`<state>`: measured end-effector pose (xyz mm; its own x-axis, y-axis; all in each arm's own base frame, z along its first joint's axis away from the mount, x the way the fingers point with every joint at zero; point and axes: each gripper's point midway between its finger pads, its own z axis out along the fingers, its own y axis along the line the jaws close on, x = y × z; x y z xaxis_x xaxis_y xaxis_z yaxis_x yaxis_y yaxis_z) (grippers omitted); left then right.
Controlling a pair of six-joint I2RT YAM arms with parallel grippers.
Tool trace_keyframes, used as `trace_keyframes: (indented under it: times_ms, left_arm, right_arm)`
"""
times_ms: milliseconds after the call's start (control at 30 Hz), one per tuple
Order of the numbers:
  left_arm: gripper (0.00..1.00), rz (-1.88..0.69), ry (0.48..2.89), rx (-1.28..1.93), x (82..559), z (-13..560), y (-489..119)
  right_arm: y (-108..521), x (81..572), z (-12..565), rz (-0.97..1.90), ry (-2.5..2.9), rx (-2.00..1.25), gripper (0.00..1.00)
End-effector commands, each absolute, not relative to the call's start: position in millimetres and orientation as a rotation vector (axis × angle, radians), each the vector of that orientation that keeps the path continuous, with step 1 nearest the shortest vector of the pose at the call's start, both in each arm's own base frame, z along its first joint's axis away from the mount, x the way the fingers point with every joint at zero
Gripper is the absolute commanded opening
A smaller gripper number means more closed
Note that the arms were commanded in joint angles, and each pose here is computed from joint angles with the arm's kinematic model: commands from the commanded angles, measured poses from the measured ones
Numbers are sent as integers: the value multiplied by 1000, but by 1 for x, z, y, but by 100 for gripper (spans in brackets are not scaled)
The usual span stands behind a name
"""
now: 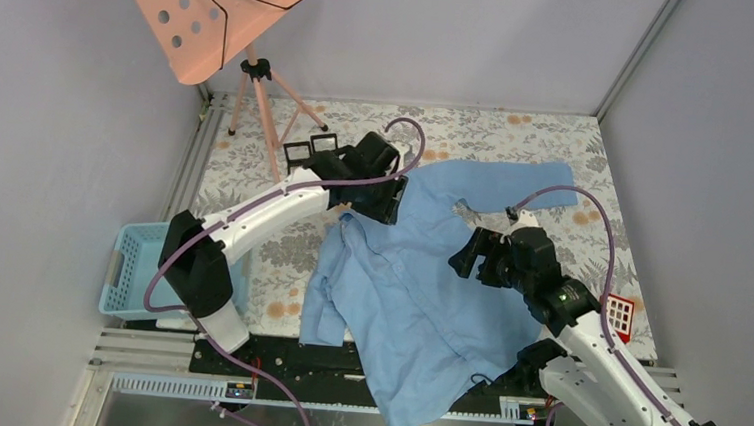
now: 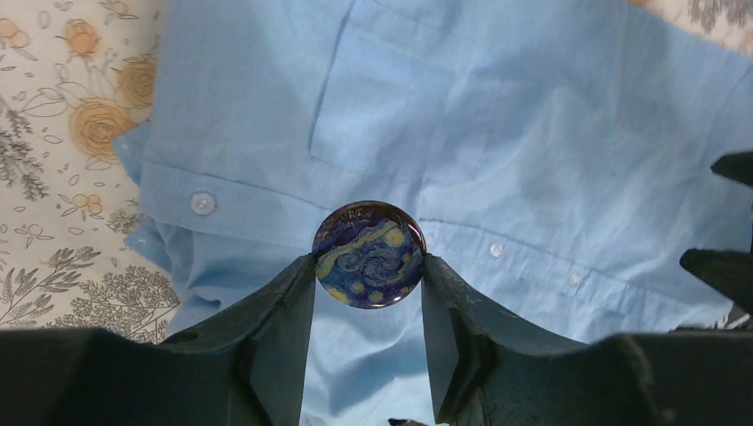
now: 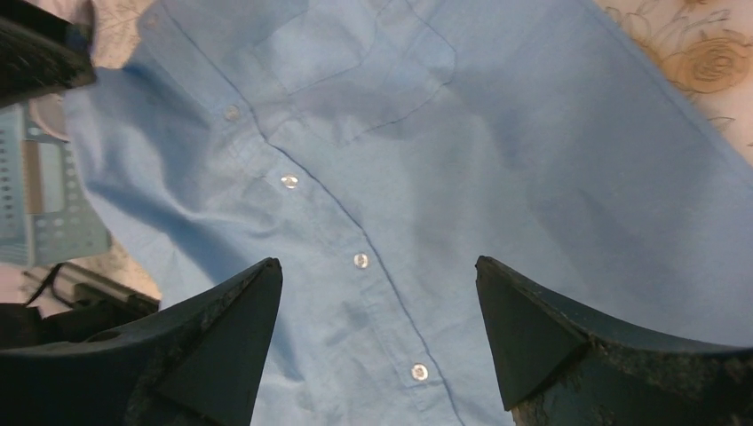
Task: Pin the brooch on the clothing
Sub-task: Pick up the brooch from the brooch box.
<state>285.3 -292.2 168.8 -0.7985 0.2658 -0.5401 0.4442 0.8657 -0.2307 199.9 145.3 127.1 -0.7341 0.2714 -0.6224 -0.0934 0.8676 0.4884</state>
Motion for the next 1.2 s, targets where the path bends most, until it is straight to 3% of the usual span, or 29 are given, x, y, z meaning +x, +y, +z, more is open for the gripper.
trace_keyframes:
  times_ms: [0,267,567,1167]
  left_arm:
    - [39,-547,2439,717,263,190,-306]
    - [40,-581,2278,852,241,197,-312]
    - [40,-626,2220,992,211,201,-329]
    - [40,-698,2160,1103,183,210,-345]
  right_arm:
    - [165,212,166,847,2224,145,88]
    - [175,223,189,1041,2293,146,84]
    - [220,218,207,1475,2252,104,67]
    - [244,208,199,1542,2292,90,58]
